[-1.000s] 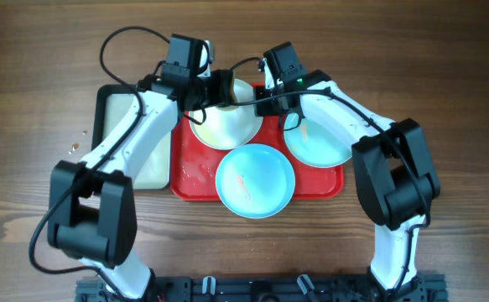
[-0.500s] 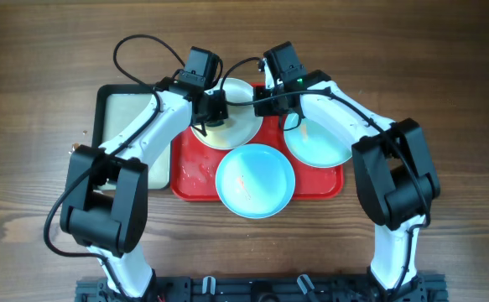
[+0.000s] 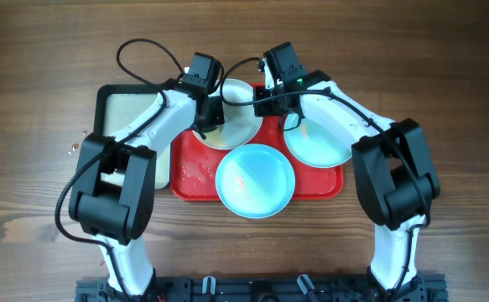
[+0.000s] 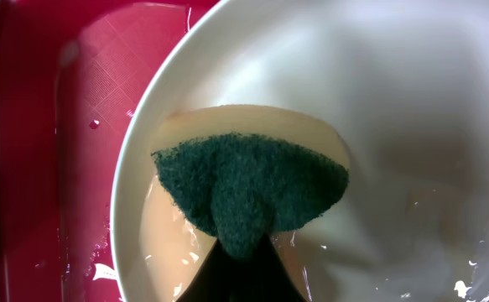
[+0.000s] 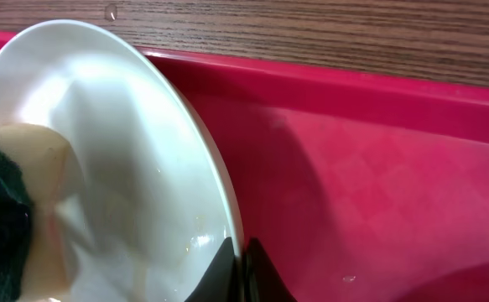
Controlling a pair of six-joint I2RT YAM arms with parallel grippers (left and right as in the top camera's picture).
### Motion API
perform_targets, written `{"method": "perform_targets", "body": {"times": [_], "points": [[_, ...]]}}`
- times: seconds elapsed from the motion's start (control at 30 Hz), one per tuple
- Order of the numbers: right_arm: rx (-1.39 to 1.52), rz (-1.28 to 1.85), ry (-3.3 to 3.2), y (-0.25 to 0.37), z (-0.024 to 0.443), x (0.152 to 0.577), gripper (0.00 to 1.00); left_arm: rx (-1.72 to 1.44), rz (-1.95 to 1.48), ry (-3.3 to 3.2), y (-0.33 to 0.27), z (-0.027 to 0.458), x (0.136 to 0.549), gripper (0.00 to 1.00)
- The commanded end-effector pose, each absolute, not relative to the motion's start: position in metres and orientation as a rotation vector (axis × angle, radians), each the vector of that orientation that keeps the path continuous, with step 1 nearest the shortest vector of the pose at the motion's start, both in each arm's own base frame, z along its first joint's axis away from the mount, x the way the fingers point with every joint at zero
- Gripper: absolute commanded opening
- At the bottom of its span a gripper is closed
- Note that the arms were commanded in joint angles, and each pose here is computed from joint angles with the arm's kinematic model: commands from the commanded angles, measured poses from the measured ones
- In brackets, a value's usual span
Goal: Clean dirty plates on tray and stack at the side
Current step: 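Scrub the white plate with the sponge while right gripper holds its rim, then move the left gripper with sponge back over the black tray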
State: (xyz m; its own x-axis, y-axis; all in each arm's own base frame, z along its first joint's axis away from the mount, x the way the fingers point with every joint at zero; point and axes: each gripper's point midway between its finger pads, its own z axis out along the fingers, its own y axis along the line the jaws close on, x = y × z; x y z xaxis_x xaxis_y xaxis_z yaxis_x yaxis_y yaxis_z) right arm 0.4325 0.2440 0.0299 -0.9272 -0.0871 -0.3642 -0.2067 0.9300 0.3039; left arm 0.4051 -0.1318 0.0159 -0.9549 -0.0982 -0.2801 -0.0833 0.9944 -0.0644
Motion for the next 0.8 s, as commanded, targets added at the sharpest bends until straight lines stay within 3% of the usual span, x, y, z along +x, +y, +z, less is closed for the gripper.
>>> {"method": "perform_targets", "body": {"times": [0.0, 0.27, 0.63, 0.77], "points": [[-0.225, 0.527, 2.713, 0.250, 0.043, 0.433, 0.04, -0.162, -0.152, 2.937, -0.139, -0.007, 0.394, 0.04], [-0.224, 0.528, 2.713, 0.250, 0.043, 0.433, 0.04, -0.070, -0.620, 2.964, -0.200, 0.005, 0.381, 0.04], [-0.224, 0.529, 2.711, 0.250, 0.043, 0.433, 0.04, 0.032, -0.731, 2.847, -0.231, 0.018, 0.396, 0.04], [-0.224, 0.529, 2.710, 0.251, 0.044, 0.434, 0.04, 0.005, -0.752, 2.758, -0.221, 0.048, 0.417, 0.04]]}}
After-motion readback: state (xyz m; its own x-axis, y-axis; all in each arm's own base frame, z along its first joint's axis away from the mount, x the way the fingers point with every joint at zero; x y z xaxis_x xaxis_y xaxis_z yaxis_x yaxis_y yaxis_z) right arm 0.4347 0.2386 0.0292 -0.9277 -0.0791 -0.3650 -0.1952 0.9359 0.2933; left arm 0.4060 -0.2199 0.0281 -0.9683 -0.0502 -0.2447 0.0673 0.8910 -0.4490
